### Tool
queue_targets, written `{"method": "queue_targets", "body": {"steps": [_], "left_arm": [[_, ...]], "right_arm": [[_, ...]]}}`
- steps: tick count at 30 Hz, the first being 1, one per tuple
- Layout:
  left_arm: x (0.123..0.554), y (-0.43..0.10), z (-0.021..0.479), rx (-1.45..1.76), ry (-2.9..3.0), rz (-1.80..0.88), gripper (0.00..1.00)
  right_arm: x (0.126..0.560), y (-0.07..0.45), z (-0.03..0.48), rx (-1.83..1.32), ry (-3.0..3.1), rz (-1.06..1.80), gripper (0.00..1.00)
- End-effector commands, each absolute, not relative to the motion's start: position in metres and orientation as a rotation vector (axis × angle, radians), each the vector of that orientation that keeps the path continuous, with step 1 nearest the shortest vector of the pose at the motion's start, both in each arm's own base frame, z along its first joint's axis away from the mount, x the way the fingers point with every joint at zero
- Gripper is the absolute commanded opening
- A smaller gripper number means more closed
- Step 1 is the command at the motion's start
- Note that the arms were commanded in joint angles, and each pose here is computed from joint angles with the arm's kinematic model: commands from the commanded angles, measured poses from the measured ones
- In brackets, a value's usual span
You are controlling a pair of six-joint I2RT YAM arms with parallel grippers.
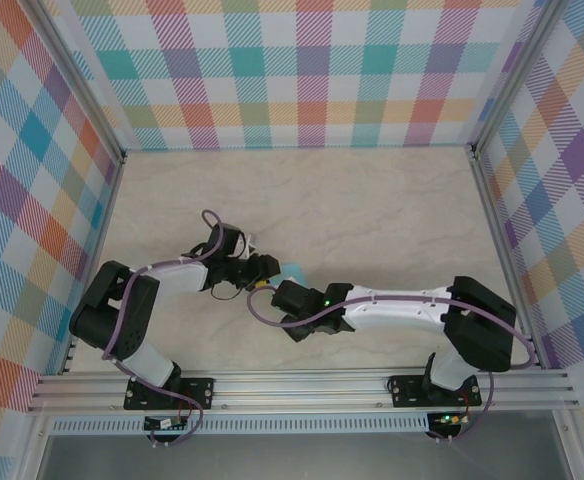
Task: Fold a paper plane with a square sheet of paper (fold left side to right side)
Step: Fourth fold the wing at the center of the table.
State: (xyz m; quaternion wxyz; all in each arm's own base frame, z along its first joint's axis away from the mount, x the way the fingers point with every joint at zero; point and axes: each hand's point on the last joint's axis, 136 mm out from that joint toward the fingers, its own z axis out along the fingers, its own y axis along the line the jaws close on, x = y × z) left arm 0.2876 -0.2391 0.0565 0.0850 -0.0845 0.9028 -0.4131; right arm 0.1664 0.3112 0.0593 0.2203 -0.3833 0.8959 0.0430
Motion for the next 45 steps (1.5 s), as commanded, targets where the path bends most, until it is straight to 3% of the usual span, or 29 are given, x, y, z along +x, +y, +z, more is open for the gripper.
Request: {"method": "queue_targets", "body": {"steps": [1, 11, 30, 39, 45], "left_arm": [[0.297, -0.251, 0.071, -0.221, 2.653, -1.279, 0.45], [0.304, -0.253, 0.078, -0.240, 2.648, -1.280, 0.44], [0.306, -0.250, 0.092, -0.184, 2.652, -1.236, 0.45], [0.305, -0.228, 0.112, -0.169, 2.623, -1.177, 0.56], [0.296, -0.207, 0.114, -0.206, 2.626, -1.119, 0.70]], "right_arm": [[0.176, 0.320, 0.060, -1.098, 2.422, 0.075, 0.66], [0.188, 0.310, 0.046, -1.052, 2.410, -0.049, 0.66], [0.200, 0.296, 0.030, -0.954, 2.464, -0.122, 0.38], [0.200, 0.289, 0.028, -0.924, 2.480, -0.102, 0.25], [0.196, 0.290, 0.024, -0.924, 2.496, -0.071, 0.20]]}}
